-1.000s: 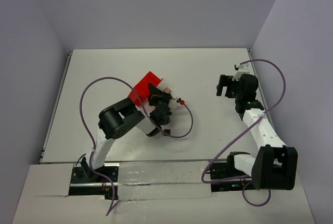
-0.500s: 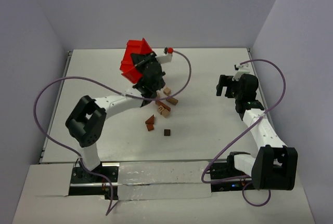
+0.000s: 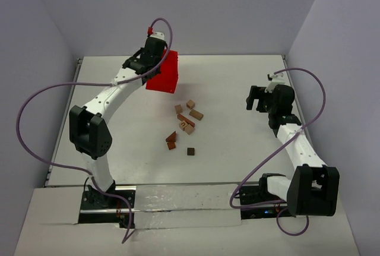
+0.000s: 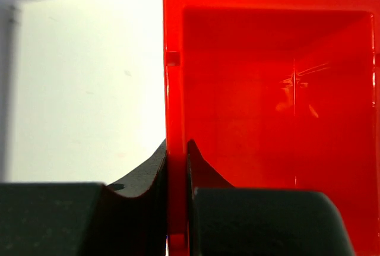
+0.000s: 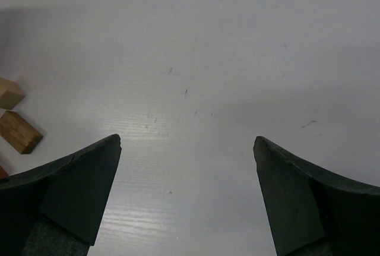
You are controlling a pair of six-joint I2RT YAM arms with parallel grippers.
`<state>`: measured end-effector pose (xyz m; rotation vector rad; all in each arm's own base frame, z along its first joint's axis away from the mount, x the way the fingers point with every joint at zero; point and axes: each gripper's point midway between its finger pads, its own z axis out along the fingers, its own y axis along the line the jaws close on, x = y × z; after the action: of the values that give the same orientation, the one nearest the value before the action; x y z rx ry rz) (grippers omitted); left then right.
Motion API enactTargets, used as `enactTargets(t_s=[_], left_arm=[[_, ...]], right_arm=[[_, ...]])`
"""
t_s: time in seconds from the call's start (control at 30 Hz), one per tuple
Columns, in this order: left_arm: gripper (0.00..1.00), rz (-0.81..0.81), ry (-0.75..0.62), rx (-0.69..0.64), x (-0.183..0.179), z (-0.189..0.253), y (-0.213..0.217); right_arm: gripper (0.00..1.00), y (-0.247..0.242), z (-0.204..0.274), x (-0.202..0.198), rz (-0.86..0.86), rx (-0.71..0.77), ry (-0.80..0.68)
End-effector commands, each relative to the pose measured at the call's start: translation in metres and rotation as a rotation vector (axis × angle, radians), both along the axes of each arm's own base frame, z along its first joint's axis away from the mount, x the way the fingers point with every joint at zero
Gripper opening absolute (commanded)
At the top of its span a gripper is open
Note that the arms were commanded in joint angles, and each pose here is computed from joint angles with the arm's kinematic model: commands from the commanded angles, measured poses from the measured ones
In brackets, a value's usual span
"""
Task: Build the wood block tower
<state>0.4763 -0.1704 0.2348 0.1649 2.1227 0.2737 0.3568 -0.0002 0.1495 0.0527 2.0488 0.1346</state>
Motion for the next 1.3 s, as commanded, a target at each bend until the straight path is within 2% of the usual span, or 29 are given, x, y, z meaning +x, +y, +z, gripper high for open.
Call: enactTargets(t_s=[0.0, 0.33, 0.5, 0.8, 1.27], left_arm=[[0.0, -0.003, 0.003, -0.316, 0.022, 0.004, -0.029], [0.0, -0.034, -0.037, -0.451, 0.115, -0.041, -0.025], [0.0, -0.074, -0.079, -0.467, 0.141, -0.061, -0.033], [0.01, -0.074, -0.087, -0.454, 0.169, -0.096, -0.04], [0.21, -0.092, -0.123, -0.459, 0.185, -0.118, -0.045]], right_arm=[[1.0, -0.002, 0.014, 0.01, -0.01, 0.013, -0.023], [1.0, -0.002, 0.003, 0.013, -0.013, 0.022, 0.016], [1.0, -0.001, -0.001, 0.015, -0.016, 0.034, 0.031], [1.0, -0.001, -0.007, 0.017, -0.019, 0.041, 0.057], [1.0, 0.0, -0.009, 0.019, -0.013, 0.045, 0.066]])
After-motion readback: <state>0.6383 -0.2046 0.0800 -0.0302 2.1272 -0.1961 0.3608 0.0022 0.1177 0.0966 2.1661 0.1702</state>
